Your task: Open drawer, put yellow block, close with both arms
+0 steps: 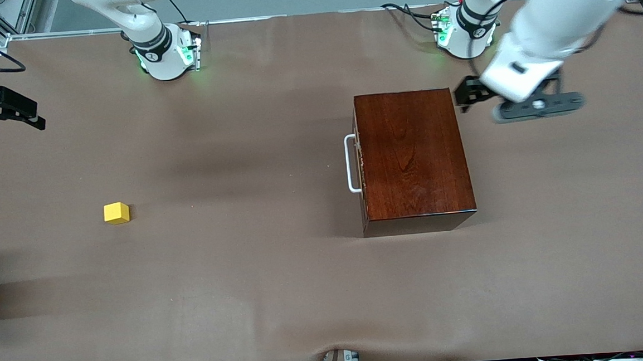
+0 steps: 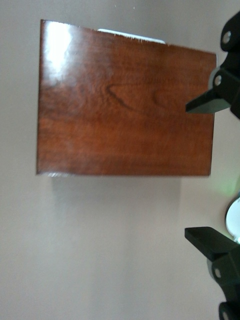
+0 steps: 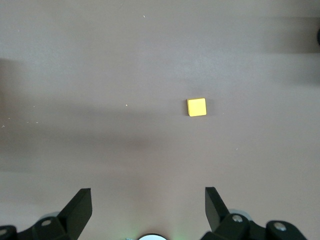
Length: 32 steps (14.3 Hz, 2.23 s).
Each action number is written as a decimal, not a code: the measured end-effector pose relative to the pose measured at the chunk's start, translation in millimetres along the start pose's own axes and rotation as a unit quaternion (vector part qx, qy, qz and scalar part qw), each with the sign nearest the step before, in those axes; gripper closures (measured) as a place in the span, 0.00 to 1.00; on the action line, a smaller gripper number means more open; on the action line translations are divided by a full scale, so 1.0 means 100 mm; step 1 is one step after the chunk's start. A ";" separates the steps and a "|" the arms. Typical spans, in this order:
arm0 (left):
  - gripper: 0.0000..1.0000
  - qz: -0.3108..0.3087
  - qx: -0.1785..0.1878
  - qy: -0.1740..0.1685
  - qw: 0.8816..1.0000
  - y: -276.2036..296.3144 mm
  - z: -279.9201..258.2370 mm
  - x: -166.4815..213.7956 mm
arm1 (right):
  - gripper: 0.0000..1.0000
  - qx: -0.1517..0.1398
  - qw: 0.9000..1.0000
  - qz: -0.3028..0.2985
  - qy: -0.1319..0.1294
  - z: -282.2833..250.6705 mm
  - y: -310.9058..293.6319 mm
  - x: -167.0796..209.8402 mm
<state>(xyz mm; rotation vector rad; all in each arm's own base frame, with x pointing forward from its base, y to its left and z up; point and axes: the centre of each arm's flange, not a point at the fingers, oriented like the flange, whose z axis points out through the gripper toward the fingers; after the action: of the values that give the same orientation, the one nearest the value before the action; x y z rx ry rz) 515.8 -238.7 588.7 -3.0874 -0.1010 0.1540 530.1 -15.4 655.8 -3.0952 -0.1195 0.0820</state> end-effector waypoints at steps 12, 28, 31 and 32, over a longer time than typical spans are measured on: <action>0.00 0.099 -0.023 0.037 0.994 2.07 1.09 0.21 | 0.00 0.000 1.000 0.009 0.002 -0.01 0.10 -0.01; 0.00 0.032 0.082 0.048 0.995 2.97 2.56 -0.11 | 0.00 0.000 1.000 0.011 0.003 -0.01 0.12 -0.01; 0.00 0.022 0.088 0.044 0.995 2.97 2.68 -0.10 | 0.00 0.000 1.000 0.011 0.003 -0.01 0.12 -0.01; 0.00 0.021 0.087 0.044 0.995 2.99 2.69 -0.10 | 0.00 0.000 1.000 0.011 0.003 -0.01 0.12 -0.01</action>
<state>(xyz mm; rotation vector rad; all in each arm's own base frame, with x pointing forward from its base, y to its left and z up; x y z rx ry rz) 497.2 -524.7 306.8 -2.9176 -0.0167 0.0269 530.0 -27.3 656.4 -3.0963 -0.0852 0.0742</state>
